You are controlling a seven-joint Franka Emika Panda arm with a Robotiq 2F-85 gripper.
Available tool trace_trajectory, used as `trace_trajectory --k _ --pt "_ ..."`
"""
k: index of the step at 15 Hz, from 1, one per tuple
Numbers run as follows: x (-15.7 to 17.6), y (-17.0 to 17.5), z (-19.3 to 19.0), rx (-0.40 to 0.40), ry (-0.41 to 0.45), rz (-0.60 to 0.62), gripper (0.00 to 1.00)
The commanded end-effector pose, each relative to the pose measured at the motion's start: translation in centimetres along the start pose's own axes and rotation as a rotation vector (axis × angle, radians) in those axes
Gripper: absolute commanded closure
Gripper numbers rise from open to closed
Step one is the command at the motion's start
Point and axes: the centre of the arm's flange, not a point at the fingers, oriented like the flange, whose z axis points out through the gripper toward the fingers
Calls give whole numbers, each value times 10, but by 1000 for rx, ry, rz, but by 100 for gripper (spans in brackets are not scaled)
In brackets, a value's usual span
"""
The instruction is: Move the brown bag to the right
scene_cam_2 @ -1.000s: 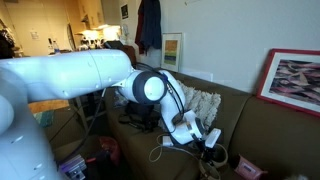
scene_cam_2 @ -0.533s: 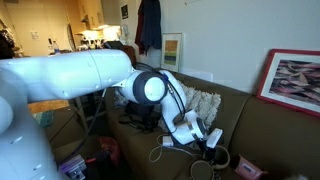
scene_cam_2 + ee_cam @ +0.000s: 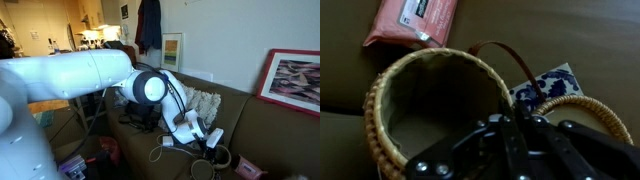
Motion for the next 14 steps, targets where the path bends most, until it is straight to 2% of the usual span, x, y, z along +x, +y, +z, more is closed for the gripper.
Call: trace_trajectory --k 1,4,9,14 --pt "-31 11 0 34 -33 148 98" --pt "-82 13 -12 65 -76 317 98" --pt "-168 11 -8 83 -182 582 98" --pt "-231 -10 15 199 -311 810 98"
